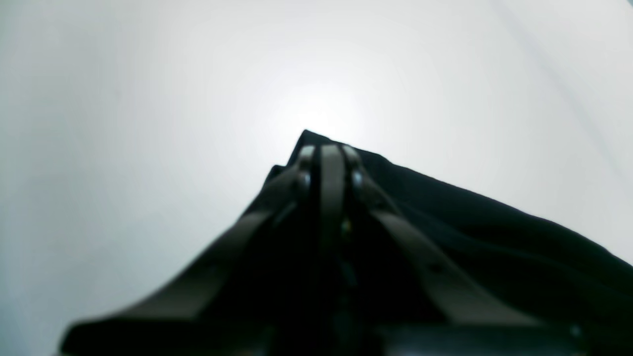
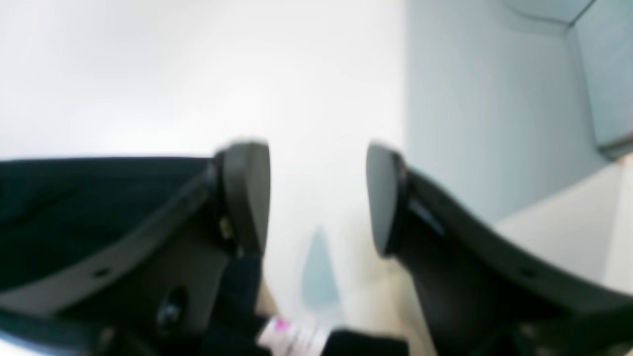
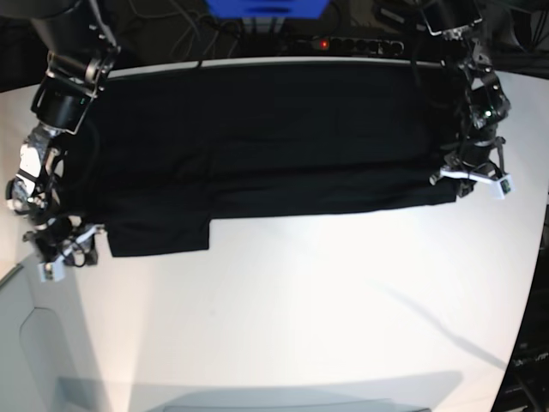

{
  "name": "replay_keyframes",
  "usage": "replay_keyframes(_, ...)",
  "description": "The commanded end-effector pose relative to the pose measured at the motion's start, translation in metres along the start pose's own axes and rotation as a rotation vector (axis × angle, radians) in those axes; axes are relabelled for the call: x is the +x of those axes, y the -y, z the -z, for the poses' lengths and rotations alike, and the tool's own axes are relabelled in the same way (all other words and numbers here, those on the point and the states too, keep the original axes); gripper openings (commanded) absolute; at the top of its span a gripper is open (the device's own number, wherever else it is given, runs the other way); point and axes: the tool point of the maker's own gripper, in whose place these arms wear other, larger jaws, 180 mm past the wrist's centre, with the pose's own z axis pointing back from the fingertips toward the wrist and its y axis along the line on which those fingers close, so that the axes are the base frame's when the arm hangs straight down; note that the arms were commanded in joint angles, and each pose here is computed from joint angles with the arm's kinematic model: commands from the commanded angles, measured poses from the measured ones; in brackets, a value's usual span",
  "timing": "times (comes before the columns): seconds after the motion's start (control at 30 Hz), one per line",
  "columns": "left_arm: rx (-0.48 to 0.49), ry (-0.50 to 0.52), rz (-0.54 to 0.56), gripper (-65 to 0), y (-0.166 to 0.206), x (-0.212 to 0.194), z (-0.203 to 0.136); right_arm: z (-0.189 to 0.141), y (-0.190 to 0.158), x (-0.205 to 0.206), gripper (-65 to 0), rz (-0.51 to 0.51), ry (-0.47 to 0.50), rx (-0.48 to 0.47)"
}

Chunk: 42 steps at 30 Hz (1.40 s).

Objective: Fold the T-shirt properly
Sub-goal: 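Grasp the hanging sleeve with the right gripper and tuck it under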

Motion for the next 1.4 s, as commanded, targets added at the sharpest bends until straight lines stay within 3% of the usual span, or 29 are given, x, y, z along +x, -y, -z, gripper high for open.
replay_keyframes(0.0,-0.001,0.051,0.008,-65.0,0.0,0.017,-0.001,0.002,0.002,0.023,-32.4,-0.029,0.047,0.004)
replay_keyframes(0.47,0.002,0.05,0.008,-65.0,-0.001,0.017,0.0,0.008,-0.02,-0.039,-32.5,-0.103,-0.119,0.035)
replay_keyframes(0.77,0.002,0.055,0.009,-65.0,-0.001,0.019,0.001,0.005,-0.024,-0.059,-33.2,-0.099,-0.155,0.043)
replay_keyframes(0.87,0.002,0.055,0.009,-65.0,-0.001,0.019,0.001,0.01,-0.036,-0.056,-39.6,-0.139,-0.162,0.072)
replay_keyframes(1.07,0.002,0.055,0.009,-65.0,-0.001,0.019,0.001,0.02,-0.052,-0.036,-65.0,-0.203,-0.145,0.105)
replay_keyframes(1.37,-0.005,0.067,0.014,-65.0,0.001,0.024,-0.001,0.011,-0.035,0.038,-65.0,-0.27,0.0,0.047)
